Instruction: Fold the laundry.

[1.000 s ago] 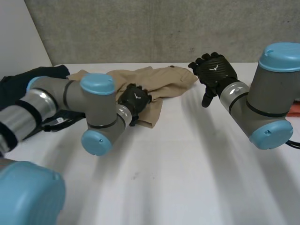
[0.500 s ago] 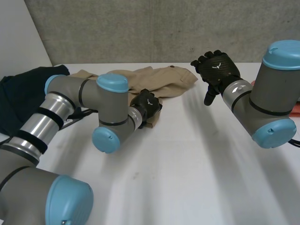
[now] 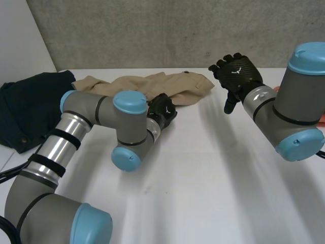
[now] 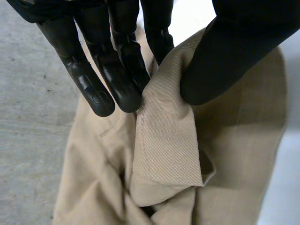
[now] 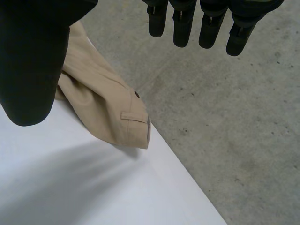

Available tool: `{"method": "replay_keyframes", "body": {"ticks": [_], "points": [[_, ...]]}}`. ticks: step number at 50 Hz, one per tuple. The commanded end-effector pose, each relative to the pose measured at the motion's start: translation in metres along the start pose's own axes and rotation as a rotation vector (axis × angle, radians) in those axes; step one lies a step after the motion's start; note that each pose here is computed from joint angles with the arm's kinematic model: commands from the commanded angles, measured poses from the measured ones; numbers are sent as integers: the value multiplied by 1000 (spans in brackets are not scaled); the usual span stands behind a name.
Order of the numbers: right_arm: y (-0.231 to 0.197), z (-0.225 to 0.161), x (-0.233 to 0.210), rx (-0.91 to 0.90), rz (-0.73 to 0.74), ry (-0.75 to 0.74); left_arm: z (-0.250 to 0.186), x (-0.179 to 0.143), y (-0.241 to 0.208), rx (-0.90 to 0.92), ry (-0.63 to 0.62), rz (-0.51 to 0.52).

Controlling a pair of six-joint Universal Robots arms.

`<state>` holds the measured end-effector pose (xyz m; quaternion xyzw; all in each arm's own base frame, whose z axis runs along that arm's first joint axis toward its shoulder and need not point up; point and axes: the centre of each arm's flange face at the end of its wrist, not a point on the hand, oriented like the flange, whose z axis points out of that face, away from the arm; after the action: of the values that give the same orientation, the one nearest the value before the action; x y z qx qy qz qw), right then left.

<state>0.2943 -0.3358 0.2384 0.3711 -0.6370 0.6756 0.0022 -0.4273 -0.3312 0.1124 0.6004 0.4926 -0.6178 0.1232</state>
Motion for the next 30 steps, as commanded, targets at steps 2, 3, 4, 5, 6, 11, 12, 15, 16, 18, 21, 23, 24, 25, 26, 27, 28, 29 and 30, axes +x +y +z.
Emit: {"method": "replay_keyframes", "body": {"ticks": [2, 3, 4, 5, 6, 11, 12, 15, 16, 18, 21, 23, 24, 25, 26, 27, 28, 29, 30], "points": [[4, 5, 20, -2, 2, 49, -25, -53, -21, -71, -40, -258], [6, 7, 26, -1, 0, 66, -39, -75, -33, -58, -50, -366], [6, 8, 29, 2, 0, 73, -46, -87, -38, -50, -54, -414], [7, 9, 32, -1, 2, 78, -54, -96, -43, -43, -53, -457], [8, 10, 35, -3, 2, 84, -61, -105, -46, -34, -51, -494], [13, 9, 33, -54, 40, 33, -109, -149, -69, 56, -59, -524], [14, 7, 30, -68, 49, 12, -115, -152, -72, 70, -63, -519], [17, 3, 19, -110, 87, -69, -138, -165, -80, 98, -85, -508], [18, 1, 17, -121, 98, -84, -144, -167, -80, 102, -89, -510], [21, -1, 10, -138, 127, -116, -156, -171, -83, 105, -94, -509], [24, -4, -6, -158, 204, -165, -175, -174, -81, 92, -87, -516], [31, -7, -19, -189, 289, -200, -189, -173, -80, 87, -78, -522], [32, -9, -25, -196, 317, -214, -192, -172, -80, 87, -73, -525], [35, -10, -29, -209, 347, -224, -196, -171, -80, 86, -68, -529], [38, -12, -34, -222, 374, -237, -199, -169, -80, 85, -62, -532], [41, -16, -43, -241, 431, -261, -205, -168, -80, 88, -57, -540], [44, -18, -47, -253, 456, -270, -207, -167, -80, 87, -56, -541], [46, -21, -51, -262, 484, -278, -209, -166, -80, 88, -57, -546], [48, -23, -56, -270, 506, -287, -210, -165, -79, 87, -58, -549]]}}
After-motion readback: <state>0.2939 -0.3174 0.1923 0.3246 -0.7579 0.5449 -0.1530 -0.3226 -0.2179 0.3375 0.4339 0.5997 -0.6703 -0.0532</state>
